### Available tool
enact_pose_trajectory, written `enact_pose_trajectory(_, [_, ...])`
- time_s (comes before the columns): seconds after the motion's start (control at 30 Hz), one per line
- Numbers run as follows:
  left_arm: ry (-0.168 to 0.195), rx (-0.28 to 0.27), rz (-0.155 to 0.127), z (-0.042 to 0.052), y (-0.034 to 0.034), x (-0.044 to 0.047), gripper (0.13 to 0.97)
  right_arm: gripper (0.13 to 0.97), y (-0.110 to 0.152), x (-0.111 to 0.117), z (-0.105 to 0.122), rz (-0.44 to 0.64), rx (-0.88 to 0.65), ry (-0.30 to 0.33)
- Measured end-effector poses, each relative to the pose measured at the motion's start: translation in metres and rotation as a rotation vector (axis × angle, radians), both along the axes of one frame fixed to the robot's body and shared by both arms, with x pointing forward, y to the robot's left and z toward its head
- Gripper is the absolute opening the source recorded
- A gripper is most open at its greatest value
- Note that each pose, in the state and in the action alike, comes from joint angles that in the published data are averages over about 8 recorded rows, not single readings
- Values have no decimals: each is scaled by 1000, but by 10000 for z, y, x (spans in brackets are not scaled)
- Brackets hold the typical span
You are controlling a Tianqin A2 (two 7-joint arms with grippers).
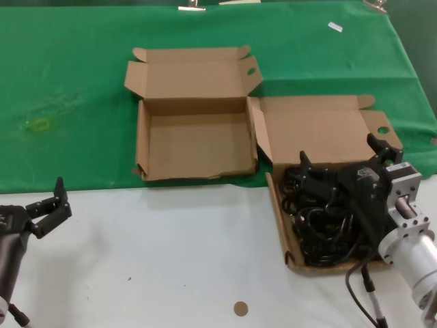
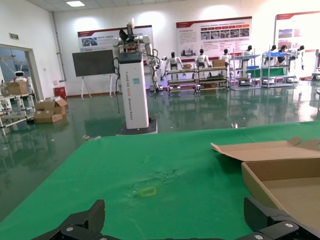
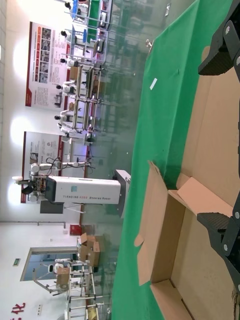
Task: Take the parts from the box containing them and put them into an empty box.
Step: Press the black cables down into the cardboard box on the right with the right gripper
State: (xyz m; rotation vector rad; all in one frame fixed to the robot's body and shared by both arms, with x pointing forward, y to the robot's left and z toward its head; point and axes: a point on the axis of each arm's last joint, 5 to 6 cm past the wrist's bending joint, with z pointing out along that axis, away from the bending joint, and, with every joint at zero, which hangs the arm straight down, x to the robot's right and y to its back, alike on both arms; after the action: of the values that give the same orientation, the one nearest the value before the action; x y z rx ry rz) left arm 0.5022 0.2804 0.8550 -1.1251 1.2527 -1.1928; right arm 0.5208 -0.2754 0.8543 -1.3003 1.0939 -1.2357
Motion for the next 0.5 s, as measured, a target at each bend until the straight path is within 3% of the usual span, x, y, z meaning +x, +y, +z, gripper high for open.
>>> enact_pose_trajectory(0.5, [0, 0, 0, 0, 0, 0, 966, 966, 0, 0, 0, 0, 0, 0])
